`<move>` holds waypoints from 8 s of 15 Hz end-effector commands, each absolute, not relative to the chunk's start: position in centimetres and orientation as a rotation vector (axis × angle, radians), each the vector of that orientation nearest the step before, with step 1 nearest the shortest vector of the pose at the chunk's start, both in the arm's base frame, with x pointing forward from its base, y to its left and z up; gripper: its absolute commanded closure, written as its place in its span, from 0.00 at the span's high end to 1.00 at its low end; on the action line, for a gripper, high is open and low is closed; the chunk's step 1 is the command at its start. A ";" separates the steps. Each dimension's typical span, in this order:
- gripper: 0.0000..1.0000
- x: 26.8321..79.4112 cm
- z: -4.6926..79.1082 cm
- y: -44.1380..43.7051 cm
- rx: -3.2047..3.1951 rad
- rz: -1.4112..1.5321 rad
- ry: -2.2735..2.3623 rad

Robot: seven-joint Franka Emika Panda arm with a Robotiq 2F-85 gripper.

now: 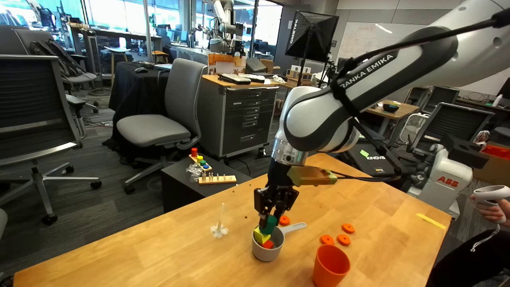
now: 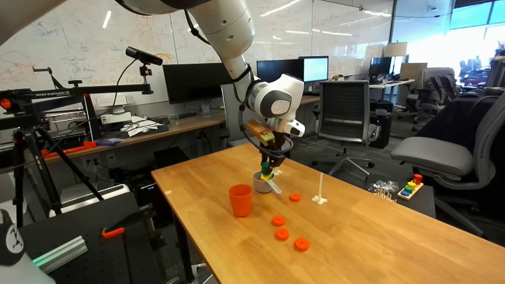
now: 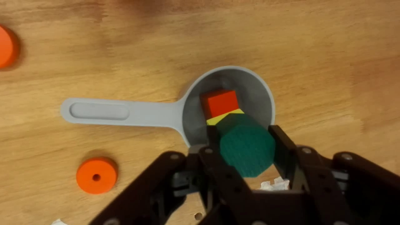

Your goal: Put the blocks in the grey cup

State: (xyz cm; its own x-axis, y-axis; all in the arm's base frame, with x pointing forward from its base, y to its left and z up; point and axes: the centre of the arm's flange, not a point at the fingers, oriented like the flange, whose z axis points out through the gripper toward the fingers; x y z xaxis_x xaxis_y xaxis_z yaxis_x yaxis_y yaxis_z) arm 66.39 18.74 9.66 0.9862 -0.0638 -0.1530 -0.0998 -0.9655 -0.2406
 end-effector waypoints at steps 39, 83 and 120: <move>0.19 67.8 14.1 19.9 -2.906 0.240 0.084; 0.19 68.0 9.5 20.4 -2.951 0.299 0.122; 1.00 65.9 10.3 19.8 -2.964 0.343 0.151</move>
